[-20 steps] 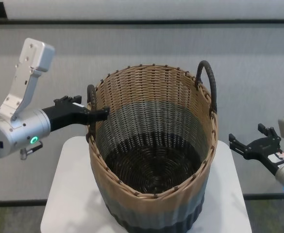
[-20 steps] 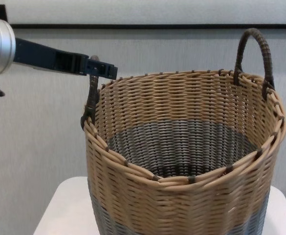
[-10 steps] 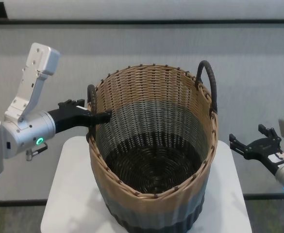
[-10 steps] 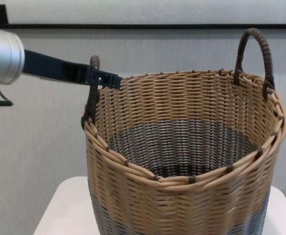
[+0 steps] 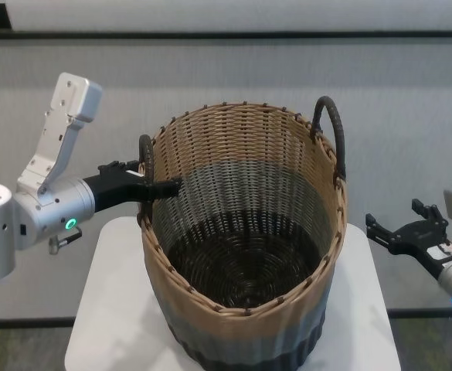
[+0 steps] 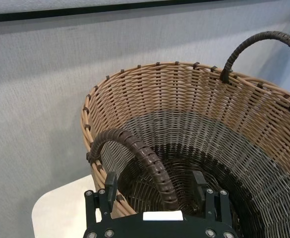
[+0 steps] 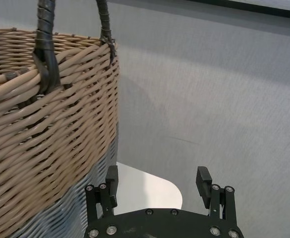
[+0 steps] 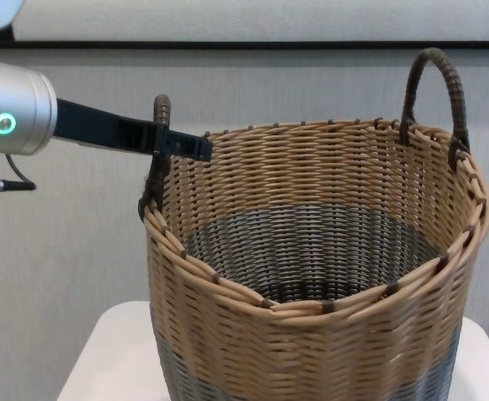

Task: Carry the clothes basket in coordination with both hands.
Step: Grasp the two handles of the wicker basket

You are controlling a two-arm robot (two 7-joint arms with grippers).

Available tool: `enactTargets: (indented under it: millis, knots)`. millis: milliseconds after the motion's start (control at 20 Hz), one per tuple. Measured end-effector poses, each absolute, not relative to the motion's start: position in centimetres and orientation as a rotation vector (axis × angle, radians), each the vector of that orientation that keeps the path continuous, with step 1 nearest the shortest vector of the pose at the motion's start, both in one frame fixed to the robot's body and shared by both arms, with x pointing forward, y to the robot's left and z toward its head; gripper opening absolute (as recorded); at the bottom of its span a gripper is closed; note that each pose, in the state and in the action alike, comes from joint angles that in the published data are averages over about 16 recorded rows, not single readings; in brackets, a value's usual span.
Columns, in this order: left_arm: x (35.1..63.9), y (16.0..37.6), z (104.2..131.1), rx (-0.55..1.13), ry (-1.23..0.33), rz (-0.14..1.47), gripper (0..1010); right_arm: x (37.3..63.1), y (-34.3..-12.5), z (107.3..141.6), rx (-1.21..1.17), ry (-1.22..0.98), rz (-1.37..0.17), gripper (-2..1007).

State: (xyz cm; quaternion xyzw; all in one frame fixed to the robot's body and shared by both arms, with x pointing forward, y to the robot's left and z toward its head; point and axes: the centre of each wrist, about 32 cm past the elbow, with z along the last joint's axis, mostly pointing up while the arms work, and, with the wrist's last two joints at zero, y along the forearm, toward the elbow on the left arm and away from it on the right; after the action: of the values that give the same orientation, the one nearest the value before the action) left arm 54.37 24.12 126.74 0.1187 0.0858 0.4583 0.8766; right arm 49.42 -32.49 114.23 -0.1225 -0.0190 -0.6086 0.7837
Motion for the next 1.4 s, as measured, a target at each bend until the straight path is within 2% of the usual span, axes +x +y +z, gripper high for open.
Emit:
enactTargets:
  millis: [850, 1400]
  knots:
    - [54.8, 24.3, 126.4, 0.268, 0.156, 0.975, 1000, 49.5, -32.7, 114.5, -0.234, -0.03, -1.365, 1001]
    - [54.8, 24.3, 126.4, 0.268, 0.157, 0.976, 1000, 49.6, -31.7, 116.7, -0.159, -0.104, -1.373, 1000]
